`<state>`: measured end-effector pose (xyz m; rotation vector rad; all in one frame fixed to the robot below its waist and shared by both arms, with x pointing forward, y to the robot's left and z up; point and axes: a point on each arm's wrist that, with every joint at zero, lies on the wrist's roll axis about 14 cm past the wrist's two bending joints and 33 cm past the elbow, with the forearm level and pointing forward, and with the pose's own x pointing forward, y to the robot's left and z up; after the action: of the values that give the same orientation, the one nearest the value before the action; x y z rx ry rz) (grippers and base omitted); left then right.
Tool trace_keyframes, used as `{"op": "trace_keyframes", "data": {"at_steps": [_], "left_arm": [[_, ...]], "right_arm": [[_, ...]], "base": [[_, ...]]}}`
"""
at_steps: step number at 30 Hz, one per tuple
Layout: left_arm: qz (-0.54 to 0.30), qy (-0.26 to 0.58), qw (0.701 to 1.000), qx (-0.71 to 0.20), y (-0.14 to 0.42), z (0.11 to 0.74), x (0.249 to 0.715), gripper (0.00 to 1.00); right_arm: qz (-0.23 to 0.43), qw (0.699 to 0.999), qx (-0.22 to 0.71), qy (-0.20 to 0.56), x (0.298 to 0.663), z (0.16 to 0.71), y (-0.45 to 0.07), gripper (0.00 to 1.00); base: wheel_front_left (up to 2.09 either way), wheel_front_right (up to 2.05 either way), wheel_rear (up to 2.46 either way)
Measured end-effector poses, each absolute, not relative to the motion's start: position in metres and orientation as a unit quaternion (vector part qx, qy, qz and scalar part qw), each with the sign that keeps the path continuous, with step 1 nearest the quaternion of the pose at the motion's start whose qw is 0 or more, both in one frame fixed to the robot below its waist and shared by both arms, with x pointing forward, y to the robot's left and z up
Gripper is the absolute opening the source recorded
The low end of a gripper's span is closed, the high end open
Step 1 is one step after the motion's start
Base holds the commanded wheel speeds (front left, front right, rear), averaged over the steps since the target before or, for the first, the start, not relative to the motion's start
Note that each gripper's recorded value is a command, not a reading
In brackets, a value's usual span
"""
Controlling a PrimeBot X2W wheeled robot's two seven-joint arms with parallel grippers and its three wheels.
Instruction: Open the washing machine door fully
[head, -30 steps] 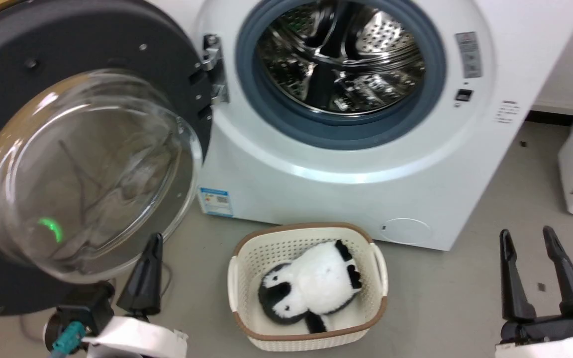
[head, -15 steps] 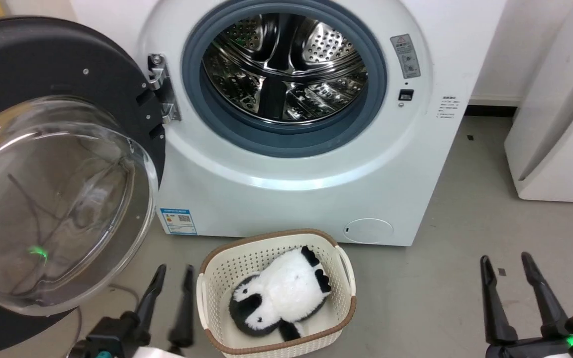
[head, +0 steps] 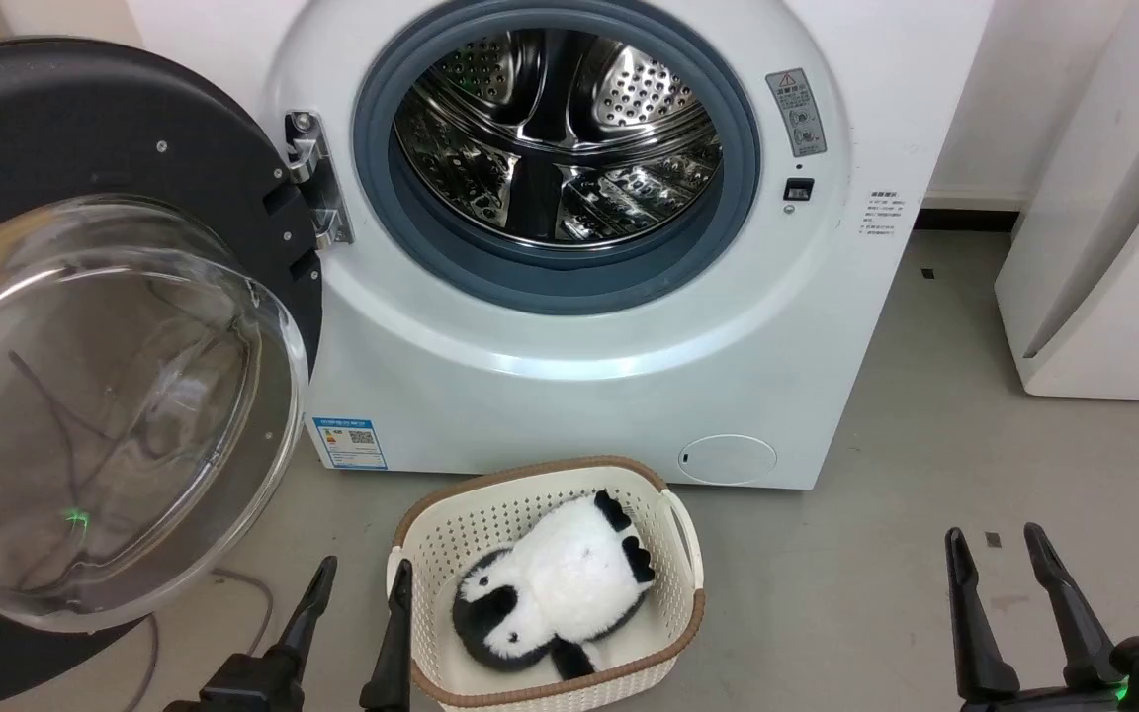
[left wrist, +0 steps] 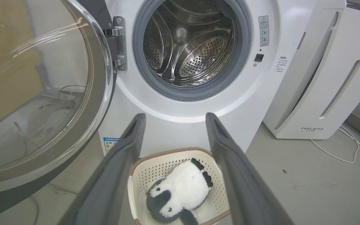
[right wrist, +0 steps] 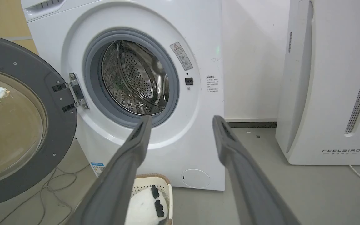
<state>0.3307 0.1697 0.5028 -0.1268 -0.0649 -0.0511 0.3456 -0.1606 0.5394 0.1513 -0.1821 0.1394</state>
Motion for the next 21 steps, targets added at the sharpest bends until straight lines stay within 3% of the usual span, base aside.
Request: {"op": "trace_keyframes", "data": {"at_steps": [21], "left_arm": [[-0.002, -0.033, 0.997, -0.068, 0.1801, 0.5018, 0.3308, 1.00]], "right_arm": [[0.073, 0.991, 0.077, -0.083, 0.3472, 0.5347, -0.1581, 1.00]], "base": [[0.00, 0.00, 0.00]]}}
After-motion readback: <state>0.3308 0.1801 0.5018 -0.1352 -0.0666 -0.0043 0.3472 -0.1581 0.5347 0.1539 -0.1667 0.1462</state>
